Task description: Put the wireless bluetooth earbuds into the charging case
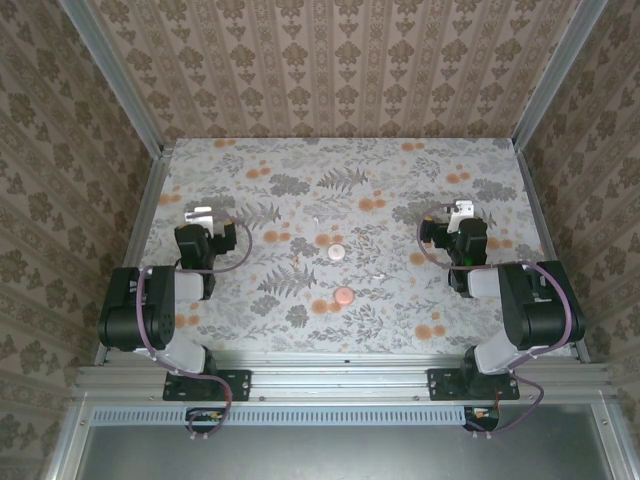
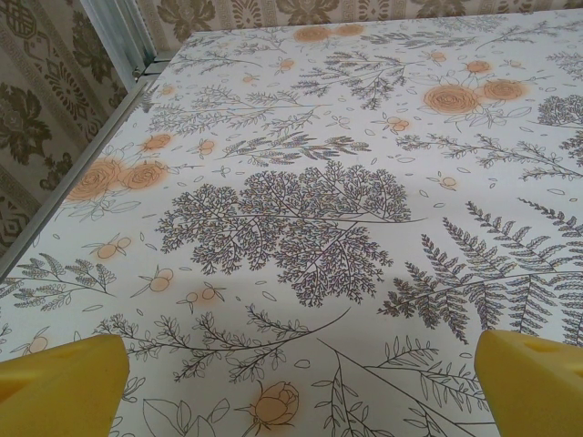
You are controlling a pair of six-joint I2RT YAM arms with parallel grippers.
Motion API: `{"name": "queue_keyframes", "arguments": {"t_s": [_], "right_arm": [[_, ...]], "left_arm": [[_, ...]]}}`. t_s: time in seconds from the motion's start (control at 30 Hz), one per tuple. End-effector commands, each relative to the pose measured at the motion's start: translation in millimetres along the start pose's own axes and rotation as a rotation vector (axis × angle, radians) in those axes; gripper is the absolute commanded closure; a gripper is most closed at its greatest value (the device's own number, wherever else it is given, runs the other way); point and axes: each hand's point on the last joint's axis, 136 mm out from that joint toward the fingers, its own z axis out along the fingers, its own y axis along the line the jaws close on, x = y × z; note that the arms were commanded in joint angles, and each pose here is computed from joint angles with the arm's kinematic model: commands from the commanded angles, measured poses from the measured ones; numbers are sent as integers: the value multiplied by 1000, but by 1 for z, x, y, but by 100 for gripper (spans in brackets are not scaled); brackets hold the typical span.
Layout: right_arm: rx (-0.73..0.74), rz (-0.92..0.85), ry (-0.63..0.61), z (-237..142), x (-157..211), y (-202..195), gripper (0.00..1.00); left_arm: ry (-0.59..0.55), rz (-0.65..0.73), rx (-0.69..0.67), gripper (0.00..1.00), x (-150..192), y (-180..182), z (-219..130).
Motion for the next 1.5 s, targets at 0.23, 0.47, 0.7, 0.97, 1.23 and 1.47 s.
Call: {"name": "queue_keyframes", "arguments": {"t_s": [0.23,0.47,0.7,0.97,1.23,1.47], "right_arm": [[-23,8,-2,-4,-1,5,0],[-27,9,-3,-5,-2,6,0],[-35,4,-19,-13,-11,7,0],[-89,94,171,-38,-30,18,0],[-132,142,457,-84,-36,43,0],[-203,99,684,-127,-22,93,0]], "left_arm": [[-13,15,9,0,-4,0,-3],[-14,16,10,4,-4,0,-4],[-5,58,35,8,-21,-9,-7],[87,44,74,12,-64,-22,-26],[285,-61,142,16,-71,-50,-52],[438,-201,250,20,-42,-82,-81]]}}
